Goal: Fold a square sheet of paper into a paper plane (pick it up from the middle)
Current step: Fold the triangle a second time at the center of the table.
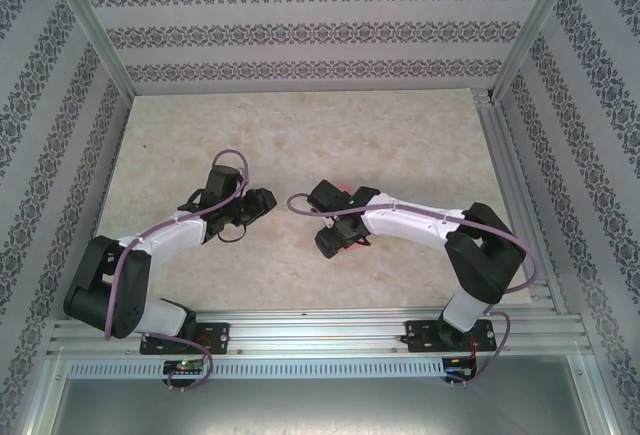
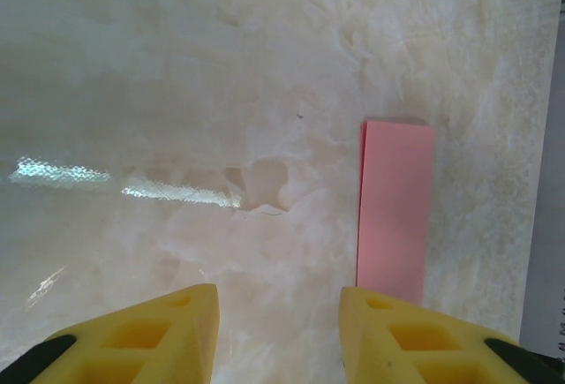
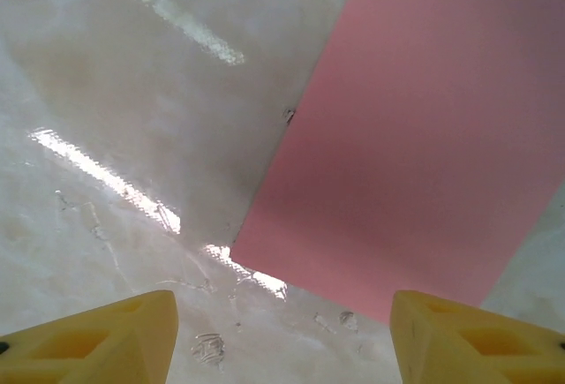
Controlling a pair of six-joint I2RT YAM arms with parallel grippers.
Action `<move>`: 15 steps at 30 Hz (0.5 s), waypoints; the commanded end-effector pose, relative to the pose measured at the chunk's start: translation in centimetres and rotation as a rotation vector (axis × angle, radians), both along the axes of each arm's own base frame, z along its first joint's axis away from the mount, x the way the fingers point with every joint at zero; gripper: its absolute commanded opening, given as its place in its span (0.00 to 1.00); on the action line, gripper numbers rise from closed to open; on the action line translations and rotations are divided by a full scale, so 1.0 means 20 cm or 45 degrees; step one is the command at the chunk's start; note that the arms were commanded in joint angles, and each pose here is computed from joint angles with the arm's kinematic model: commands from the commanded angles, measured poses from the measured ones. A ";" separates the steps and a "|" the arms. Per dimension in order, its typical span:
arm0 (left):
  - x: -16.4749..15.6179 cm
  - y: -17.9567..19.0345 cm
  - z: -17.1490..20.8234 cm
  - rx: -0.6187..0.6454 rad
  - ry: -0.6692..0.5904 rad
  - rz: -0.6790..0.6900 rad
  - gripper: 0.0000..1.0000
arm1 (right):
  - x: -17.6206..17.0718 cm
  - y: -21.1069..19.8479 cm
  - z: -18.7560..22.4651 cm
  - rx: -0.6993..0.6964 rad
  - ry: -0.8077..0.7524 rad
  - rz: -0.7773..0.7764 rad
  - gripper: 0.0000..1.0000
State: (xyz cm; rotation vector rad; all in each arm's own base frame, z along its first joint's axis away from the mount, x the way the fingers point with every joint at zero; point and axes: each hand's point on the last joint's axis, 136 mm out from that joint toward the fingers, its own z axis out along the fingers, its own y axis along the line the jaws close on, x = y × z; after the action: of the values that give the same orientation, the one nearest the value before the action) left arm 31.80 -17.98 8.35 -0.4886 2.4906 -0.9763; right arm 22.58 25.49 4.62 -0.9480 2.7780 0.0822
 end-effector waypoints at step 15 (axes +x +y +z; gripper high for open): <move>0.00 0.03 0.02 -0.016 -0.019 0.020 0.42 | -0.04 0.08 -0.12 -0.030 0.129 -0.006 0.55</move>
State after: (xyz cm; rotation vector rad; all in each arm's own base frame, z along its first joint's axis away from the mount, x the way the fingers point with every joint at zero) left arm 31.48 -17.59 7.79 -0.5130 2.4992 -0.9726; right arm 22.15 26.89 2.47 -0.9863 2.8535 0.0902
